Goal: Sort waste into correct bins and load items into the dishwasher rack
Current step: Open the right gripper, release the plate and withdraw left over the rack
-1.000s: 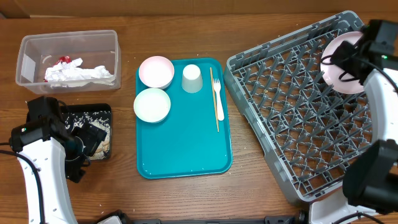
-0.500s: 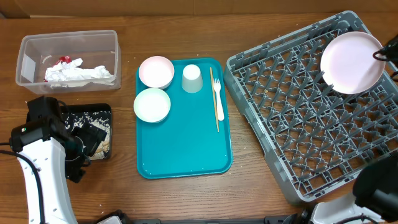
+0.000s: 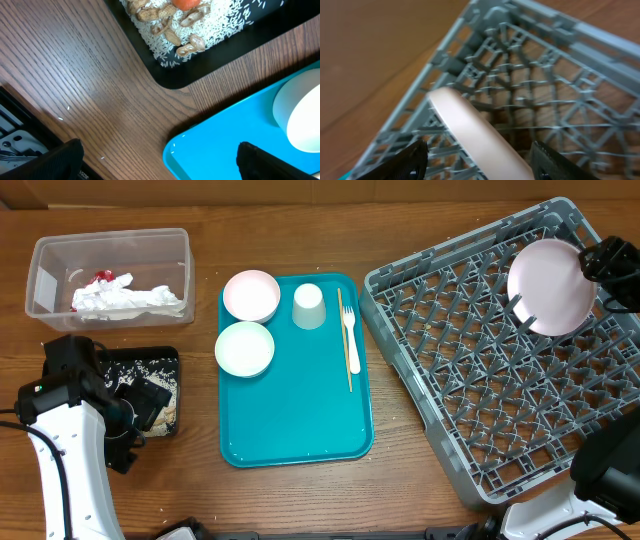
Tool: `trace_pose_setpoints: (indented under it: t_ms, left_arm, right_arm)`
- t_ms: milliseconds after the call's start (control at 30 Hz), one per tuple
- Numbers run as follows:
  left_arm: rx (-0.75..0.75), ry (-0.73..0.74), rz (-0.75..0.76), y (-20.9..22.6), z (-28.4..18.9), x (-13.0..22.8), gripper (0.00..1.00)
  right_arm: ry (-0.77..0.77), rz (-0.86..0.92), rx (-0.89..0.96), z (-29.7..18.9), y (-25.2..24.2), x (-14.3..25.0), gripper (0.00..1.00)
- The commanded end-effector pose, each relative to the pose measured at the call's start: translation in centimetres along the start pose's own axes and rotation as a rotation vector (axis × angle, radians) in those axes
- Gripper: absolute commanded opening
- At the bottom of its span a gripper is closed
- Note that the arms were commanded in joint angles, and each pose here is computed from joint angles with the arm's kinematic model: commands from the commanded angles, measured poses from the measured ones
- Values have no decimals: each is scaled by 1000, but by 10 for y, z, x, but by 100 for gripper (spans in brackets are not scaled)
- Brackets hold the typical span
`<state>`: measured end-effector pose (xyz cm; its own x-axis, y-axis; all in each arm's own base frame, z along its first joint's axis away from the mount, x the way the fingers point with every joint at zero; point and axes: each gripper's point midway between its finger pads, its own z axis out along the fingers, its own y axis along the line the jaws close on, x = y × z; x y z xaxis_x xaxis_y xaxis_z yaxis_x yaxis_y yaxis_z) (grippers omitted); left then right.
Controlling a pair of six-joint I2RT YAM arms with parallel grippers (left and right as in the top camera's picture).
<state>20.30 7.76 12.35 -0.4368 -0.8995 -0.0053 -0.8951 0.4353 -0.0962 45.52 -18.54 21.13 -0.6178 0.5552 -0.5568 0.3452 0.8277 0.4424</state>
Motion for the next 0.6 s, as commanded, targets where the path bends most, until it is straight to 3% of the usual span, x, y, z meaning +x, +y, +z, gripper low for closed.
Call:
trace_pose_setpoints:
  t_ms: [0, 200, 433, 500, 567]
  left_arm:
    - [-1, 2, 12, 0, 1, 0, 100]
    - [-1, 2, 12, 0, 1, 0, 100]
    - [-1, 2, 12, 0, 1, 0, 100]
    - [-1, 2, 12, 0, 1, 0, 100]
    - [-1, 2, 12, 0, 1, 0, 100]
  right_arm:
    - [12, -12, -129, -6, 25, -1, 68]
    - [4, 3, -138, -22, 39, 0, 68]
    - [-41, -139, -199, -68, 117, 13, 68]
    - [51, -237, -210, -69, 154, 51, 69]
    - [241, -438, -196, -49, 190, 122, 69]
